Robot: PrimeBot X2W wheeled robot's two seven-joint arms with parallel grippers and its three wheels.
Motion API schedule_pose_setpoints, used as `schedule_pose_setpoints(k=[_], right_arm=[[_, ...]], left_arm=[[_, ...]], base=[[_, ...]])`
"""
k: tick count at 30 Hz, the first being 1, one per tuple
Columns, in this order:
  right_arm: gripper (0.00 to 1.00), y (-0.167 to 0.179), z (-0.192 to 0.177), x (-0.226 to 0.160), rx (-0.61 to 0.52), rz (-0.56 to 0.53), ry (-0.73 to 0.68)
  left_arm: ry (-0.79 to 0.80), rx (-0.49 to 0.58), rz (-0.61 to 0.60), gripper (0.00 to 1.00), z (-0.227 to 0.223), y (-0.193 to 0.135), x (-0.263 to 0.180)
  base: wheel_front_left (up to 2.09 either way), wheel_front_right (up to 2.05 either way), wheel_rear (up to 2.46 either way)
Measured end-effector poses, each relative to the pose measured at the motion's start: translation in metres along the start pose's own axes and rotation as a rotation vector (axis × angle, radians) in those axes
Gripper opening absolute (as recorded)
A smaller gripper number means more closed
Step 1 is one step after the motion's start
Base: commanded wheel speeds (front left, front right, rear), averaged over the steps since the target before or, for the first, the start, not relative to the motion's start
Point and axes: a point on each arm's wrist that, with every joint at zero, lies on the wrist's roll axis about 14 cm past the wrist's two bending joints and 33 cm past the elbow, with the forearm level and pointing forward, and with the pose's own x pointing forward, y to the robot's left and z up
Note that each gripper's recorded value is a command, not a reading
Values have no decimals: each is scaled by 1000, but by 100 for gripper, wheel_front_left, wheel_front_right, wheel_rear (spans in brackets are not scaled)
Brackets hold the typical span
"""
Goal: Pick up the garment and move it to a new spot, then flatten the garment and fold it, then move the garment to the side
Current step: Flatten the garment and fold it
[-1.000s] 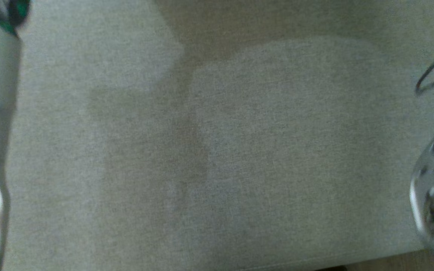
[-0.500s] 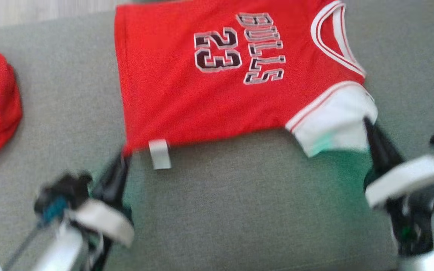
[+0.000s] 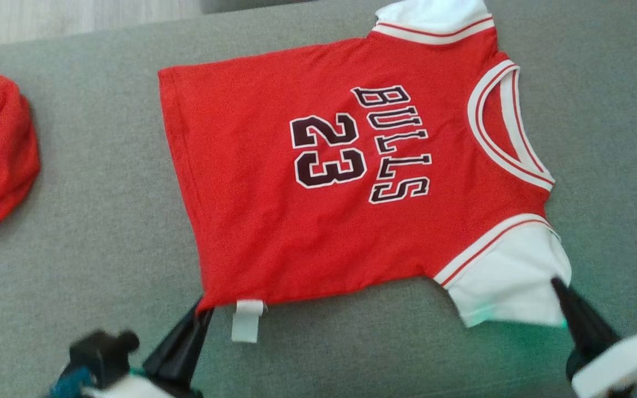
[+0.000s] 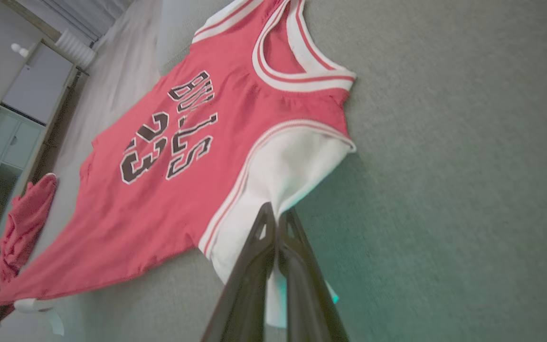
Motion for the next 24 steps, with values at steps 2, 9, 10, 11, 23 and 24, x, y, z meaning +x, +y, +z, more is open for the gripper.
schedule_pose_setpoints(k=[2,9,10,11,23,24], right_arm=[[0,3,11,10,22,21,-4],[0,26,75,72,-11,98,-8],[0,27,78,80,-27,95,5],[0,30,81,88,-40,95,13],[100,50,117,147,-179,88,-105],[100,51,120,144,-189,86,-129]], left_arm=[[13,-19,-27,0,8,1,7],[40,20,-79,0,59,23,49],[48,35,-75,0,62,28,55],[56,38,-68,0,66,33,60],[113,-14,50,100,53,82,105],[105,-18,47,100,53,80,104]], base=[[0,0,0],[0,0,0],[0,0,0],[0,0,0],[0,0,0],[0,0,0]])
